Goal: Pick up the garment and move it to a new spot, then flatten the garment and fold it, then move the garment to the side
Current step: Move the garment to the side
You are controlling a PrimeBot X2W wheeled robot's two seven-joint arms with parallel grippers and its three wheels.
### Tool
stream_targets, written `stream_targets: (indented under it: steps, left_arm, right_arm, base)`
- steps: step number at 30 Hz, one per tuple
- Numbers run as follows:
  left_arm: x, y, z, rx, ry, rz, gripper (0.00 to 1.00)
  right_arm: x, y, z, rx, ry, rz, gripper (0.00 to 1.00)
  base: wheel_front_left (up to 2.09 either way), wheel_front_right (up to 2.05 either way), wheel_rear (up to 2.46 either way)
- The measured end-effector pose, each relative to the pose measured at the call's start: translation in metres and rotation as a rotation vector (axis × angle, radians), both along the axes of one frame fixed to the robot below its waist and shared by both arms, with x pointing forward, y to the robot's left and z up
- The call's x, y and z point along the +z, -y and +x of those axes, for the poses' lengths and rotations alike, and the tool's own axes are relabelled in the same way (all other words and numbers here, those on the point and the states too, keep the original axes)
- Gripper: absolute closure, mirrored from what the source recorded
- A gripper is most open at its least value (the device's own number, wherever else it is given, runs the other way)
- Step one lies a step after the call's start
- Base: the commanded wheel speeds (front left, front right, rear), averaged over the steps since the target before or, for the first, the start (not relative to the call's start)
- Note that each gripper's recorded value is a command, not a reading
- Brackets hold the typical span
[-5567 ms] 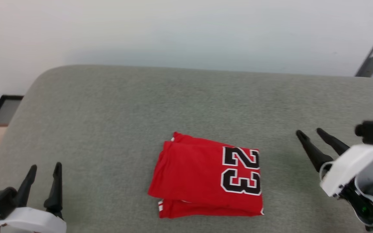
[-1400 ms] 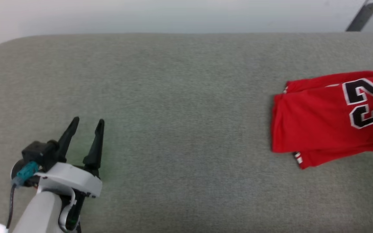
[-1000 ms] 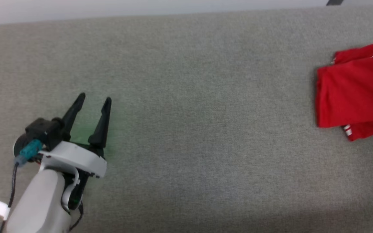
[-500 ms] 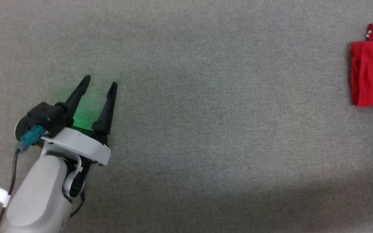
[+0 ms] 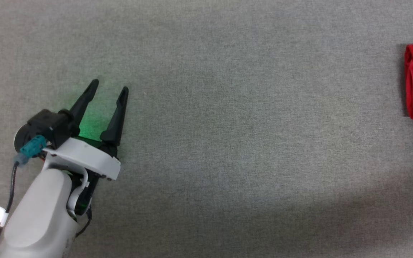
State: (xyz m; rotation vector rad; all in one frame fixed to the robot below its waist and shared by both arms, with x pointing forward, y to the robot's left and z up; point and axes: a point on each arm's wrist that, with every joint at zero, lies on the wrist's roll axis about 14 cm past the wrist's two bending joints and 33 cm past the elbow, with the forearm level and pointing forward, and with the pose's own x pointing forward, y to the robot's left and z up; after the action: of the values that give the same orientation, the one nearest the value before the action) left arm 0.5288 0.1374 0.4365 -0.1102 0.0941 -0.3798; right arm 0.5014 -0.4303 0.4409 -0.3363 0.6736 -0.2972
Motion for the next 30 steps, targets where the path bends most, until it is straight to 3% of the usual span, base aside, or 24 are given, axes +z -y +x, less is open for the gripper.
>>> stream_targets:
  steps: [1, 2, 4, 5, 17, 25, 30]
  left_arm:
    - [0.001, 0.0, 0.0, 0.001, 0.002, -0.001, 0.0]
    - [0.002, 0.0, 0.0, 0.001, 0.004, -0.001, 0.0]
    - [0.005, -0.001, 0.0, 0.003, 0.008, -0.002, 0.0]
    - [0.006, 0.0, 0.0, 0.003, 0.011, -0.002, 0.0]
    - [0.031, -0.004, -0.014, 0.024, 0.046, -0.022, 0.0]
    - [0.044, -0.028, -0.04, 0.086, 0.047, -0.022, 0.0]
    - [0.05, -0.048, -0.063, 0.136, 0.044, -0.021, 0.0]
  right_arm:
    - [0.001, 0.001, 0.0, -0.001, 0.001, -0.005, 0.62]
    - [0.002, 0.002, 0.0, -0.008, 0.002, -0.006, 0.49]
    - [0.007, 0.003, 0.001, -0.01, 0.016, -0.009, 0.05]
    - [0.009, 0.003, 0.001, -0.012, 0.02, -0.009, 0.0]
    - [0.053, -0.013, 0.008, 0.037, 0.178, 0.003, 0.0]
    - [0.079, -0.058, 0.011, 0.14, 0.385, 0.076, 0.0]
    - [0.074, -0.092, -0.003, 0.202, 0.448, 0.136, 0.0]
  base:
    - [0.0, 0.0, 0.0]
    - [0.0, 0.0, 0.0]
    - [0.0, 0.0, 0.0]
    - [0.0, 0.0, 0.0]
    - [0.0, 0.0, 0.0]
    - [0.0, 0.0, 0.0]
    - [0.0, 0.0, 0.0]
